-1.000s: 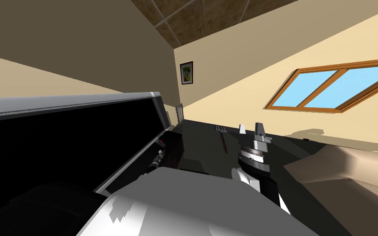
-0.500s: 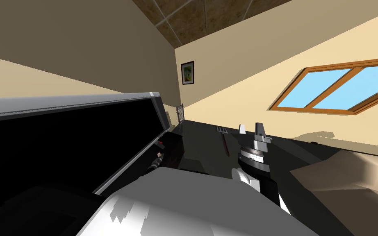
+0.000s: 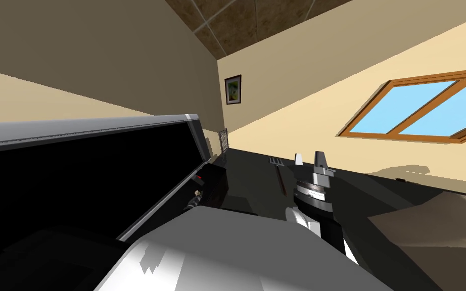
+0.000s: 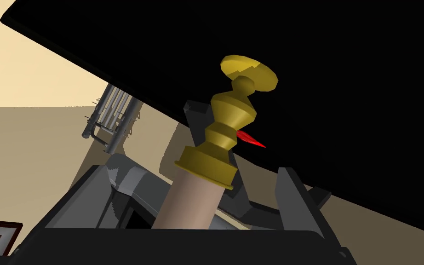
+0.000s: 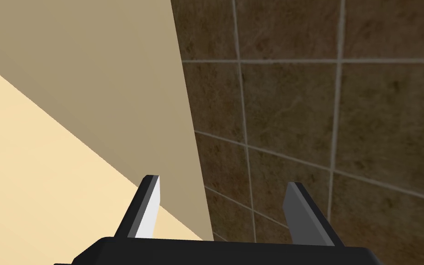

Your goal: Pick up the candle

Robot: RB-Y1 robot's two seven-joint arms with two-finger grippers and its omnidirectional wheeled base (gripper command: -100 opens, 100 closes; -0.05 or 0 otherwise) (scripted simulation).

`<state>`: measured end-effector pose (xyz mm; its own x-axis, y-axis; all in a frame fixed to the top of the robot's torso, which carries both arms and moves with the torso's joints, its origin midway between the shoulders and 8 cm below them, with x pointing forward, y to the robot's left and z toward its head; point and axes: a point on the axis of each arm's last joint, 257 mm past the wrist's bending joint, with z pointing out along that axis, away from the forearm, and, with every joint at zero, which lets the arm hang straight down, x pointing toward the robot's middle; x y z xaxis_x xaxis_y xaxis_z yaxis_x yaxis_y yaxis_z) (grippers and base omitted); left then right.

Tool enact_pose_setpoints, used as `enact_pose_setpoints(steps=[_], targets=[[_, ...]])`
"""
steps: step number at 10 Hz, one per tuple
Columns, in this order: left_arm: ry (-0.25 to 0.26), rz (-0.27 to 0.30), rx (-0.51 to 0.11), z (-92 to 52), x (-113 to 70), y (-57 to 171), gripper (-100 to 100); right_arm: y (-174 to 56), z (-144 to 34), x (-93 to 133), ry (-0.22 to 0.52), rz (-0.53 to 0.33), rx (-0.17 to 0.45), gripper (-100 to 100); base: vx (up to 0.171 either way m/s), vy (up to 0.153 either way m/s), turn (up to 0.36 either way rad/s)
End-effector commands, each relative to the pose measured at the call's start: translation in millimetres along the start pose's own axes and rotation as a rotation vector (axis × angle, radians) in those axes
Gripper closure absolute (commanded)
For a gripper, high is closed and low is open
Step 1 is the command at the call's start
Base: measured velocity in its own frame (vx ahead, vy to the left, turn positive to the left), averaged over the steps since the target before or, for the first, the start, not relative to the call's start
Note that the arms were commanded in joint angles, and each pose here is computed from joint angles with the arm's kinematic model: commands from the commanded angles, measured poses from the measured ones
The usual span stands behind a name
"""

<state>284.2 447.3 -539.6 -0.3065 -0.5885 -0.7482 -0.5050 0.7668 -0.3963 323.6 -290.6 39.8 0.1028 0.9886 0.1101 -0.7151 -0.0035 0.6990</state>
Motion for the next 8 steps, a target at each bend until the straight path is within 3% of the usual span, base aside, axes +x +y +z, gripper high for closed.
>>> enact_pose_setpoints(steps=[1, 2, 3, 7, 8], targets=[[0.001, 0.007, 0.009, -4.1, 10.4, -5.6, -100, 0.0, 0.0, 0.0, 0.0, 0.0, 0.0, 0, 0.134, 0.065, 0.039], [0.002, 0.003, 0.004, -2.0, 6.4, -1.9, -100, 0.0, 0.0, 0.0, 0.0, 0.0, 0.0, 0, 0.057, 0.021, 0.005], [0.0, 0.006, 0.007, -2.2, 6.7, -2.5, 100, 0.0, 0.0, 0.0, 0.0, 0.0, 0.0, 0, 0.01, 0.005, -0.001], [0.0, 0.009, 0.007, -1.9, 6.1, -2.5, 100, 0.0, 0.1, 0.1, 0.0, 0.0, 0.0, 0, 0.0, 0.0, 0.0], [0.0, 0.009, 0.007, -1.9, 6.1, -2.5, 0, 0.0, 0.1, 0.1, 0.0, 0.0, 0.0, 0, 0.0, 0.0, 0.0]])
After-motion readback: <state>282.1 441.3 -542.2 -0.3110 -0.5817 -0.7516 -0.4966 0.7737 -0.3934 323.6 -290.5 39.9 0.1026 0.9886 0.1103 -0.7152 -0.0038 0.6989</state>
